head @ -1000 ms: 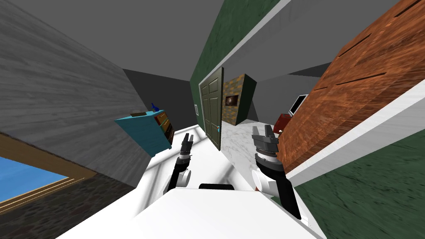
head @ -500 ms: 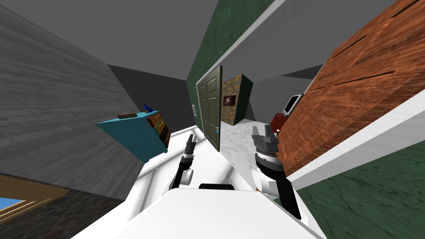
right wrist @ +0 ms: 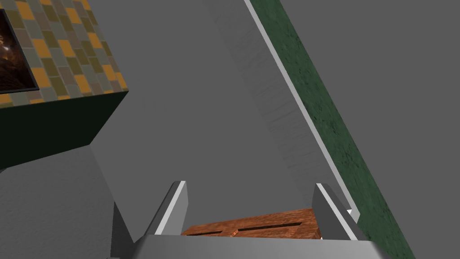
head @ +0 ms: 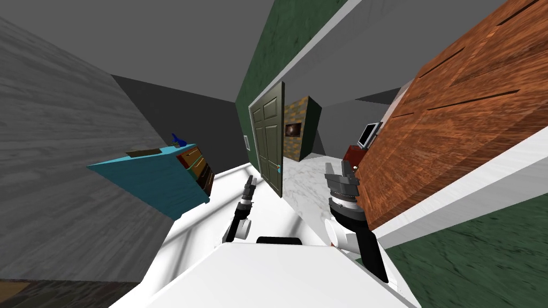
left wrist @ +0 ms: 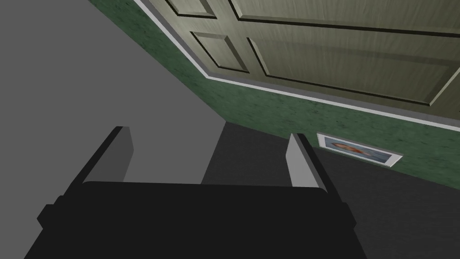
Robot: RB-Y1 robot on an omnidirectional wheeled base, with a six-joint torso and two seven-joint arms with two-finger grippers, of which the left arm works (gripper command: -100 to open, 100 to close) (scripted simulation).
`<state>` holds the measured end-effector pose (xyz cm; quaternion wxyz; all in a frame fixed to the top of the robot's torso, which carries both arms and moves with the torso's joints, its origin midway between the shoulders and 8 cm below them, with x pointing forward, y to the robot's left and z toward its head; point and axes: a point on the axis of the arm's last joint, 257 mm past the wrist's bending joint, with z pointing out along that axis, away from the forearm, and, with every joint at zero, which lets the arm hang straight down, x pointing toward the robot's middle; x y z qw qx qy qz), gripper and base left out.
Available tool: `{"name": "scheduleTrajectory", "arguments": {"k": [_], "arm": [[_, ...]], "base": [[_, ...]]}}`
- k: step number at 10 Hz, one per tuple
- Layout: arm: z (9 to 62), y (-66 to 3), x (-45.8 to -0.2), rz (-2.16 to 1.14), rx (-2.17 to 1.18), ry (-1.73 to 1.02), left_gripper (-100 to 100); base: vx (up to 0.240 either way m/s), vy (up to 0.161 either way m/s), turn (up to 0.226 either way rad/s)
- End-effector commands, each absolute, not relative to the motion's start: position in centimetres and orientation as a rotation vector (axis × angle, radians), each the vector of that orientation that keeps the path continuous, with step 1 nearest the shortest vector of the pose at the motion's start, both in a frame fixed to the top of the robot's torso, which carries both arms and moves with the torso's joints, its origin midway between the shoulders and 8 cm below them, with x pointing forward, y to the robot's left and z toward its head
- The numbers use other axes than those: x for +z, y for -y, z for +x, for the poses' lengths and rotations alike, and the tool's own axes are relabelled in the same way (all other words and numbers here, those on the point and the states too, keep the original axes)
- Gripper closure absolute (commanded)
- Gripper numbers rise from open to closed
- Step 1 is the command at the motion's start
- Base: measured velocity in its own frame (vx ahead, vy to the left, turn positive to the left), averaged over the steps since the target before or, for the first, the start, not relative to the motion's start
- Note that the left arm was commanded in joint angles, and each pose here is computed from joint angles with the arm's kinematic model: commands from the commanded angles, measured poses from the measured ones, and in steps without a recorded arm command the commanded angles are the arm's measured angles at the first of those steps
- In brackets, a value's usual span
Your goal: Push the door open
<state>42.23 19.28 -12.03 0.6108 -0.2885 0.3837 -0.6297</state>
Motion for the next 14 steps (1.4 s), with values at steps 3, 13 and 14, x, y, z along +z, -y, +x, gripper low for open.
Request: {"name": "scheduleTrajectory", "arguments": {"k": [3,13,14], "arm": [[43.5,-17.9,-15.0,-0.697,-1.480,-0.945,-100],[45.6,-14.4,-22.9,-0.781,-1.532,-1.119,-100],[45.7,-14.1,-23.7,-0.789,-1.535,-1.137,-100]], "base": [[0.091,0.043,-0.104],[0.087,0.051,-0.101],[0.091,0.060,-0.099]]}}
